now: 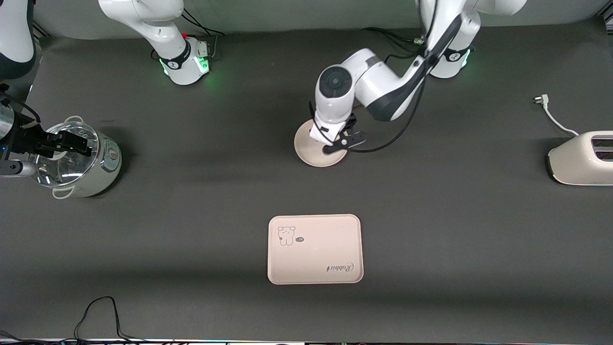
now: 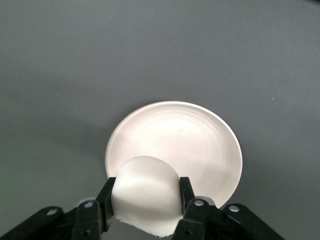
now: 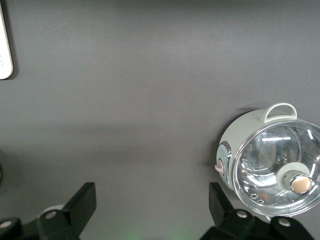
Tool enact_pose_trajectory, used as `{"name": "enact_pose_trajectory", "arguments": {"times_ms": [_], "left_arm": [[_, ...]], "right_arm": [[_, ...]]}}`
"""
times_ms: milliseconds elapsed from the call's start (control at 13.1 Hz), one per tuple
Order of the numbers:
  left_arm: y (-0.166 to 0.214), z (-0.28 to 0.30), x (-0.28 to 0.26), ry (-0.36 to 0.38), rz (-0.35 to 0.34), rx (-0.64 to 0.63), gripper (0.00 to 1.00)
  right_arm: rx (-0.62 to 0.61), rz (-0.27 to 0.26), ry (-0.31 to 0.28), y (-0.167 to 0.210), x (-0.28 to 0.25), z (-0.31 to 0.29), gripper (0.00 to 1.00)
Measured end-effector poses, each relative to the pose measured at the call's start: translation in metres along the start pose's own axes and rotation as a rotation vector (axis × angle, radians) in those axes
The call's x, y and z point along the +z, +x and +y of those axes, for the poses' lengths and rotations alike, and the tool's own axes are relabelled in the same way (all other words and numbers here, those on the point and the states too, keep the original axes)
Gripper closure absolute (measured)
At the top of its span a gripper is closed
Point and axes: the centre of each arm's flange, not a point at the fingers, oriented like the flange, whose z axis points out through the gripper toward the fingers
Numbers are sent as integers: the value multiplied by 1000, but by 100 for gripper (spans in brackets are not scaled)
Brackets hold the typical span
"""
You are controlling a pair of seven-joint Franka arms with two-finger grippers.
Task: Place bun in plate and plate on tray
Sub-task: 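Lower the bun onto the plate and open the left gripper, then withdraw the left gripper while the right gripper moves toward the plate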
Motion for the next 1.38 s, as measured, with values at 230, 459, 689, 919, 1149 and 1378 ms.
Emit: {"name": "enact_pose_trajectory", "arguments": {"times_ms": [230,459,689,919,1149,1378], "left_arm": [[-9,15,53,-3,17,-23,45],[-12,19,92,5,15,-38,32],[-5,19,83,12,25,-48,1],[29,3,19,40,66,-81,0],[96,-54,-94,18,135,-80,0],[169,-151,-179,20,182,-66,0]], "right_arm": [[0,0,0,0,0,0,0],[0,1,0,0,0,0,0],[0,1,0,0,0,0,0],[1,0,0,0,1,1,0],[0,0,0,0,1,0,0],[-23,-3,-2,-1,2,-13,0]]}}
